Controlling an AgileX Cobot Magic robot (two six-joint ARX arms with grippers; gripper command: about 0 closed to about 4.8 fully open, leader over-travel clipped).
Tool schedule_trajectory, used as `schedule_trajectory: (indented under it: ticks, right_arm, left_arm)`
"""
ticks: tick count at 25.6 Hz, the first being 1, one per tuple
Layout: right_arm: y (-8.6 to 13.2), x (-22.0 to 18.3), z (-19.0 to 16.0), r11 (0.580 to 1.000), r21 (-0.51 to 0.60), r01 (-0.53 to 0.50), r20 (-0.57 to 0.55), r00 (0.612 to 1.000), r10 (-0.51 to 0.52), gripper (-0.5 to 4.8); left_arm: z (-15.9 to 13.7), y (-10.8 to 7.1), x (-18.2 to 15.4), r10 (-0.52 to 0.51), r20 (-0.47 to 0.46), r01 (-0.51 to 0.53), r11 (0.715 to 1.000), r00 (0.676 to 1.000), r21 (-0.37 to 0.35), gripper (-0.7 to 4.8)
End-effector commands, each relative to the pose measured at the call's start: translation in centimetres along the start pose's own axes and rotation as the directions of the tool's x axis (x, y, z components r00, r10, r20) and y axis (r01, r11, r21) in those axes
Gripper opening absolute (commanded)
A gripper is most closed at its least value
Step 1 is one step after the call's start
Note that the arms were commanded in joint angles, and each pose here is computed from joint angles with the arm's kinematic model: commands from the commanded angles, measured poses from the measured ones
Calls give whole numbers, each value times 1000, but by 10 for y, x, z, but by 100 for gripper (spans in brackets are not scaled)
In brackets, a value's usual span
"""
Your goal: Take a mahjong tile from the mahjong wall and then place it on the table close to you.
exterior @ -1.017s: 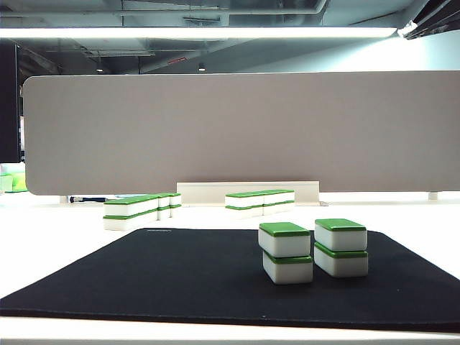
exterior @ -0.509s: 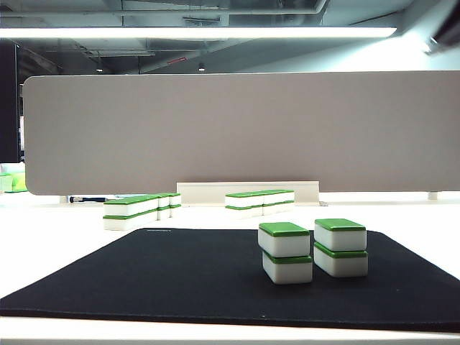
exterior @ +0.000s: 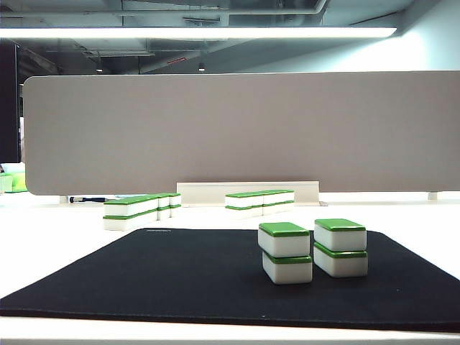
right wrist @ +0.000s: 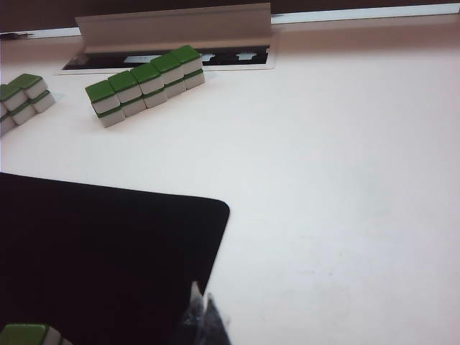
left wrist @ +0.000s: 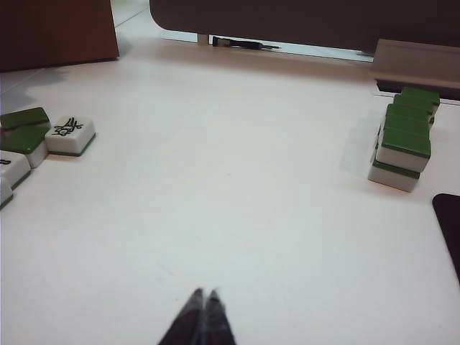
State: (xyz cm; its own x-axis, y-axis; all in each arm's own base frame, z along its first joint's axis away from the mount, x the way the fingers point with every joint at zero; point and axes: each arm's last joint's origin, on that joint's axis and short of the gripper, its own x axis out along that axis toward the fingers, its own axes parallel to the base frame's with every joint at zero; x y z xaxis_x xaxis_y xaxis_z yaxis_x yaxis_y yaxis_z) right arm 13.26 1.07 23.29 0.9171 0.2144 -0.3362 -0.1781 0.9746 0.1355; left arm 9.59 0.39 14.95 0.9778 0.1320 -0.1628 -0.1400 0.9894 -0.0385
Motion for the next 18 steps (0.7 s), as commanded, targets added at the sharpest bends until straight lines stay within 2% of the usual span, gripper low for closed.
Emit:
schedule_trajectory:
  ticks: [1, 5, 11, 18]
  right_arm:
    - [-1, -5, -9, 1000, -9, 25, 42, 999, -24, -1]
    - [-1, -9, -25, 1000, -13, 26, 67, 997, -25, -1]
    - [-4, -15, -43, 997, -11, 81, 125, 989, -79, -1]
    - [-8, -22, -50, 986, 5, 168, 229, 959, -165, -1]
  left_arm:
    - [-1, 0, 0, -3, -9, 3, 1000, 1000, 1, -5]
    - [-1, 0, 0, -3, -8, 3, 1000, 1000, 1, -5]
    - [-1, 0, 0, -3, -8, 3, 1000, 1000, 1, -5]
    - [-1, 0, 0, -3, -8, 3, 1000, 1000, 1, -5]
